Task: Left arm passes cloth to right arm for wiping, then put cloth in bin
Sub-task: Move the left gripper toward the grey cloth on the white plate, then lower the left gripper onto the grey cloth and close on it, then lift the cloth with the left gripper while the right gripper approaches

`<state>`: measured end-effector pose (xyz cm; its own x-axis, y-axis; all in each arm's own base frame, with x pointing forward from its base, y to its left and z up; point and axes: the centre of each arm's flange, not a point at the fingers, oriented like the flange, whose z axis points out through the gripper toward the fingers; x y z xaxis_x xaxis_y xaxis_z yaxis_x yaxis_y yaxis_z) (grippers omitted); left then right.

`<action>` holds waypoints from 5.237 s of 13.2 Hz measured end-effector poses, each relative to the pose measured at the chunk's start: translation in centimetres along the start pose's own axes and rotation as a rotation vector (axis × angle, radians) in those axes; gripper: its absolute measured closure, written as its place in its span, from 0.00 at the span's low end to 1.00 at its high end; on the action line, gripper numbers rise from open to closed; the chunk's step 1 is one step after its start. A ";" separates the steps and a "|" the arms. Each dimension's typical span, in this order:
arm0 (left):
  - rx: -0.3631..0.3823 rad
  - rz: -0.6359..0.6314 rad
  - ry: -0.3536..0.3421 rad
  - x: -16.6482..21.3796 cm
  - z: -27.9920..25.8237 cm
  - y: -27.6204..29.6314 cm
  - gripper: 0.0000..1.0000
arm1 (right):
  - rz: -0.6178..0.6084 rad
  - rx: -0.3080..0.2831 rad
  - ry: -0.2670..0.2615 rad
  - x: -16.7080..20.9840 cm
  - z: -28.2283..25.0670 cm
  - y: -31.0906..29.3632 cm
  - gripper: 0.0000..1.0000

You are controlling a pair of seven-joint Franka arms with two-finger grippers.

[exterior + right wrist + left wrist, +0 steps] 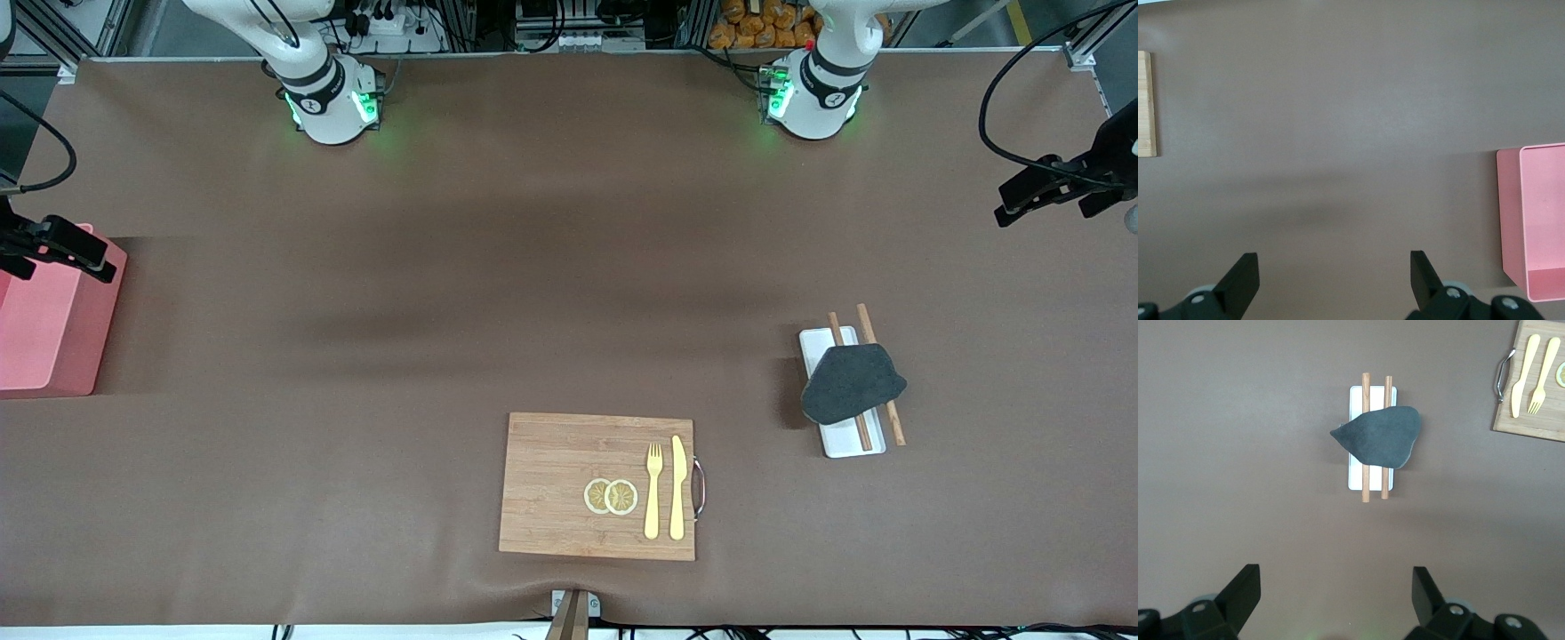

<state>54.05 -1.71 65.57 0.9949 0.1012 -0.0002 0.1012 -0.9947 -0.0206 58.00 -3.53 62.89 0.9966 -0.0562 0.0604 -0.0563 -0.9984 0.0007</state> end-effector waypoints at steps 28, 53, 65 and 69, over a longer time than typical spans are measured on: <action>-0.026 0.004 -0.188 12.5 30.8 1.8 0.19 | 0.006 0.000 -0.011 0.2 0.6 0.5 0.00; -0.026 0.011 -0.229 12.6 34.4 2.4 0.71 | 0.007 0.000 -0.024 0.3 1.1 0.6 0.00; -0.033 0.023 -0.212 12.9 33.5 3.2 0.95 | 0.019 0.000 -0.034 0.3 1.3 1.3 0.00; -0.054 0.014 -0.188 11.9 28.9 7.2 0.95 | 0.031 0.001 -0.047 0.2 1.6 1.2 0.00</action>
<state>66.52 -7.06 36.50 0.9786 0.0845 -0.1874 0.0926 -0.9951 0.0346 58.26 -4.72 61.34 0.9961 -0.0870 0.0135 -0.0870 -0.9962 -0.0018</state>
